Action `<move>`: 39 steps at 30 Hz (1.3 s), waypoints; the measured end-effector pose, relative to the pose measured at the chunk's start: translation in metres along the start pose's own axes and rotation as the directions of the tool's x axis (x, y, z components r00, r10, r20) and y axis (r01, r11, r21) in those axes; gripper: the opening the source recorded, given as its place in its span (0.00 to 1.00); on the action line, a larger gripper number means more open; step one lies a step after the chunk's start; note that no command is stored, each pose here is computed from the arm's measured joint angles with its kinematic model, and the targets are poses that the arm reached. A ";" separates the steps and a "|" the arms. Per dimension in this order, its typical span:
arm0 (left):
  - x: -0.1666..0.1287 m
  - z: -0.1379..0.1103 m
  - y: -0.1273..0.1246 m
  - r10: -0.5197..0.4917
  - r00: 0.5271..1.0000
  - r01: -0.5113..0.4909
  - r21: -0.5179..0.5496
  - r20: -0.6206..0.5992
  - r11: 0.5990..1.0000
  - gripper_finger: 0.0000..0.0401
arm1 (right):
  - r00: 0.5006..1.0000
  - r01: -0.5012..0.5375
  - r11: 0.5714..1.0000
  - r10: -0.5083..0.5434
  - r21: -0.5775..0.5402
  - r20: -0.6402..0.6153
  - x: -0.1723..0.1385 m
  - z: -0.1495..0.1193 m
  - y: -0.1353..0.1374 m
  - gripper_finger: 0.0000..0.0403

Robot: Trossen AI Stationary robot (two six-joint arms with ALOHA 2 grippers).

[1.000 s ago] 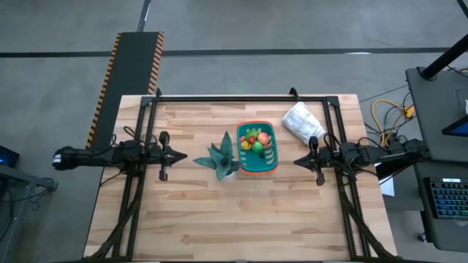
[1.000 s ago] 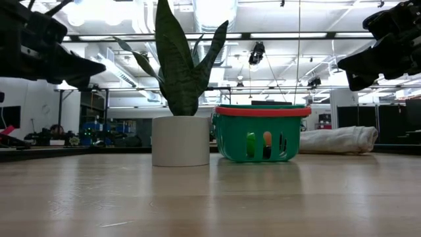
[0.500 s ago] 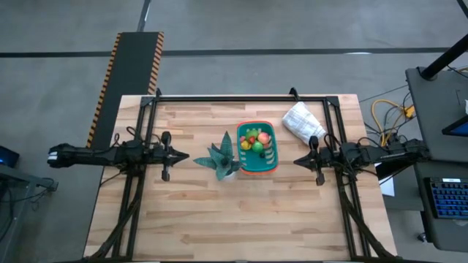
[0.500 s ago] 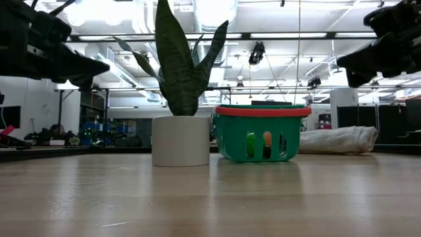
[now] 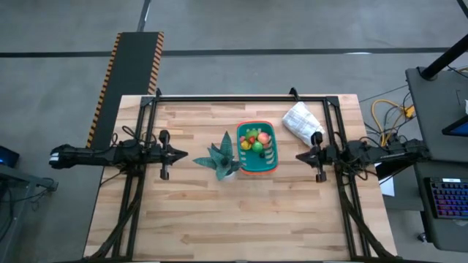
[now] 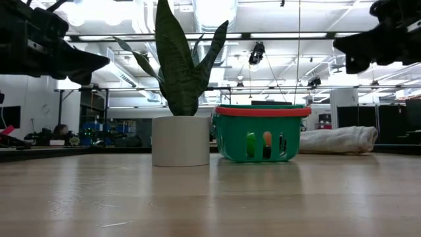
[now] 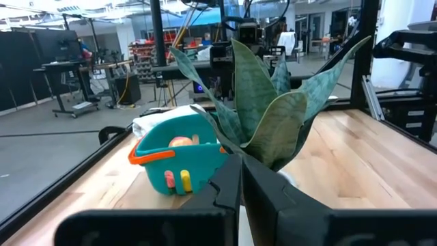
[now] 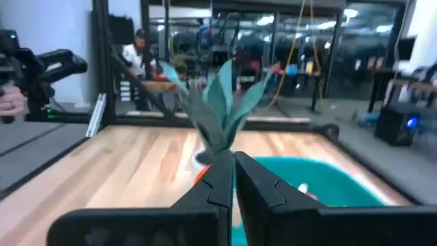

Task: Build produce basket
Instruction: Return to Home Position

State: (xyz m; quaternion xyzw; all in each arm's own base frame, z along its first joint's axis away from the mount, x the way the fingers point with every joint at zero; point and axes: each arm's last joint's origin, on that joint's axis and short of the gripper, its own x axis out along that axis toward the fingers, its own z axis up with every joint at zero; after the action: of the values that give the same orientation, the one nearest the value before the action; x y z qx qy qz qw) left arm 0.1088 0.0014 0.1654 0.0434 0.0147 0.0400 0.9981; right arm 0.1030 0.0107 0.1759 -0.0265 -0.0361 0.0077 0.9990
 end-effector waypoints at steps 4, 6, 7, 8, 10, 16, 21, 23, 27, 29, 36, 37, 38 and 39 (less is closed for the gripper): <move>0.000 0.000 0.000 0.001 1.000 -0.001 0.000 -0.003 1.000 0.00 | 0.998 -0.050 0.998 0.051 0.041 -0.025 -0.004 -0.003 0.001 0.02; 0.000 0.000 0.000 0.001 1.000 -0.001 -0.001 -0.004 1.000 0.00 | 0.998 -0.051 0.997 0.053 0.064 -0.044 -0.007 -0.006 0.001 0.02; 0.000 0.000 0.000 0.001 1.000 -0.001 -0.001 -0.003 1.000 0.00 | 0.997 -0.051 0.996 0.055 0.071 -0.055 -0.008 -0.005 0.001 0.02; 0.000 0.000 0.000 0.001 1.000 -0.001 -0.002 -0.002 1.000 0.00 | 0.996 -0.052 0.996 0.056 0.075 -0.062 -0.008 -0.003 0.001 0.02; 0.000 0.000 0.000 0.001 1.000 -0.001 -0.002 0.000 1.000 0.00 | 0.996 -0.050 0.996 0.055 0.075 -0.066 -0.008 -0.002 0.001 0.02; 0.000 0.000 0.000 -0.013 1.000 0.013 -0.003 0.002 1.000 0.00 | 0.997 -0.045 0.995 0.051 0.084 -0.066 -0.008 -0.003 0.001 0.02; 0.000 0.000 -0.001 -0.018 1.000 0.018 -0.002 0.001 1.000 0.00 | 0.996 -0.044 0.994 0.052 0.104 -0.072 -0.008 -0.005 0.001 0.02; 0.000 0.000 -0.001 -0.018 1.000 0.018 -0.002 0.002 1.000 0.00 | 0.996 -0.044 0.994 0.052 0.104 -0.073 -0.008 -0.006 0.001 0.02; 0.000 -0.001 -0.001 -0.019 1.000 0.019 -0.001 -0.008 1.000 0.00 | 0.996 -0.048 0.997 0.052 0.063 -0.079 -0.007 -0.006 0.001 0.02; 0.001 -0.001 -0.001 -0.019 1.000 0.019 -0.001 -0.012 1.000 0.00 | 0.996 -0.048 0.998 0.052 0.051 -0.079 -0.007 -0.006 0.001 0.02; 0.001 -0.001 -0.001 -0.022 1.000 0.022 -0.001 -0.009 1.000 0.00 | 0.995 -0.048 0.997 0.053 0.060 -0.081 -0.007 -0.007 0.001 0.02; 0.000 -0.001 -0.001 -0.022 1.000 0.022 -0.001 -0.008 1.000 0.00 | 0.995 -0.048 0.997 0.053 0.061 -0.083 -0.007 -0.007 0.001 0.02; 0.000 -0.001 -0.001 -0.022 1.000 0.022 -0.001 -0.009 1.000 0.00 | 0.995 -0.048 0.997 0.053 0.062 -0.084 -0.007 -0.007 0.001 0.02; 0.001 -0.001 -0.001 -0.022 1.000 0.022 -0.001 -0.009 1.000 0.00 | 0.995 -0.048 0.997 0.053 0.062 -0.085 -0.007 -0.007 0.001 0.02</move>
State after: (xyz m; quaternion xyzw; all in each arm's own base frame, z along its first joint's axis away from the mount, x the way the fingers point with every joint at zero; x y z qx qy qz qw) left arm 0.1093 0.0007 0.1640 0.0428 0.0198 0.0291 0.9985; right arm 0.0965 0.0112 0.1686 0.0023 0.0080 0.0328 0.9994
